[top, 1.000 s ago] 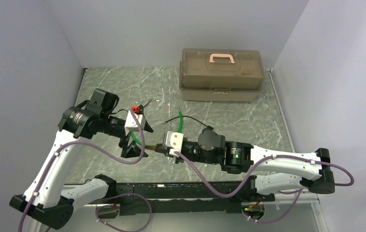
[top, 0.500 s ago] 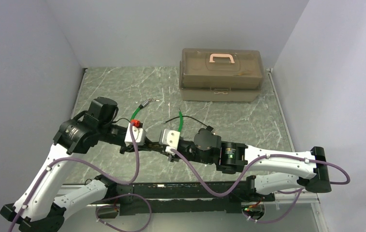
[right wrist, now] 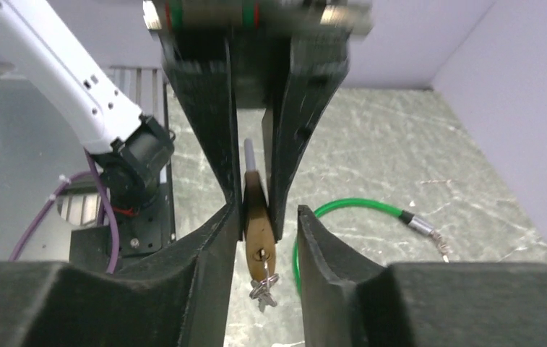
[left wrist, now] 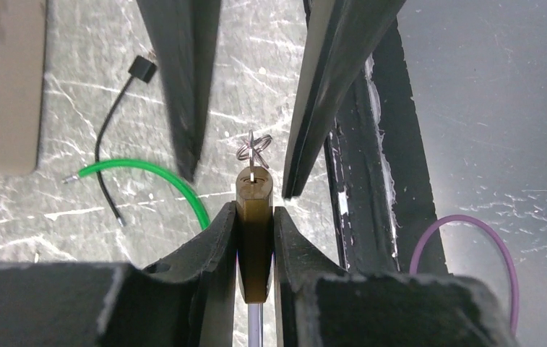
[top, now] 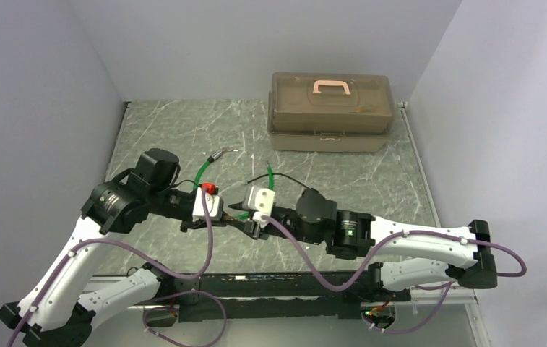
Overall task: Unlock with the key
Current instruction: Unlock the lock.
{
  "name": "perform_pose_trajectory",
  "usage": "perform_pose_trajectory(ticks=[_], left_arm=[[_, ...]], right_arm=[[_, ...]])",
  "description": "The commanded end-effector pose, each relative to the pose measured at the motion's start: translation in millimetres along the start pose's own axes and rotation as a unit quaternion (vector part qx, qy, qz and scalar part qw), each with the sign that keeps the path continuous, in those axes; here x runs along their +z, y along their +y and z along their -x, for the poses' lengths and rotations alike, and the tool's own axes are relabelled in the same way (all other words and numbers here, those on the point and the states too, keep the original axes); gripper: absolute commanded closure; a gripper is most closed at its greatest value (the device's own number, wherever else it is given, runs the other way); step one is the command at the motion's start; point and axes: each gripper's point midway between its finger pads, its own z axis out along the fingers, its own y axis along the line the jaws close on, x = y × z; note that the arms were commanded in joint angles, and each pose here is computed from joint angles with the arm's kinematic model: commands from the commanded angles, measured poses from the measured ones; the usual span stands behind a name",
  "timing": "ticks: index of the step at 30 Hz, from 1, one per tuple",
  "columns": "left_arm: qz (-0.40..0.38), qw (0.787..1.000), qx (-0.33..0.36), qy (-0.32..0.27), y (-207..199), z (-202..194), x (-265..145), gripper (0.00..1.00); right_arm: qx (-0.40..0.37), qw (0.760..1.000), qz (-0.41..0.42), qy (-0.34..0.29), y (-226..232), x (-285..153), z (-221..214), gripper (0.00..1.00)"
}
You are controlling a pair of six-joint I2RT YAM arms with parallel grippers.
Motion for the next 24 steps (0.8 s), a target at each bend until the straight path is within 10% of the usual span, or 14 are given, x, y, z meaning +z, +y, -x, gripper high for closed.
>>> perform_pose_trajectory(ticks=[1,24], left_arm=[[0.017,1.000,0.005,-0.005,8.2,15.6,-6.3,1.00],[0.033,0.999,-0.007,-0.002,15.0,43.6,-19.0,1.00]], right_arm=[[0.028,0.991,-0.050,-0.118,-28.8,-37.6,86.2,0.60],[0.087,0.995,-0.009,-0.052,-9.0,-36.5,42.4,0.79]])
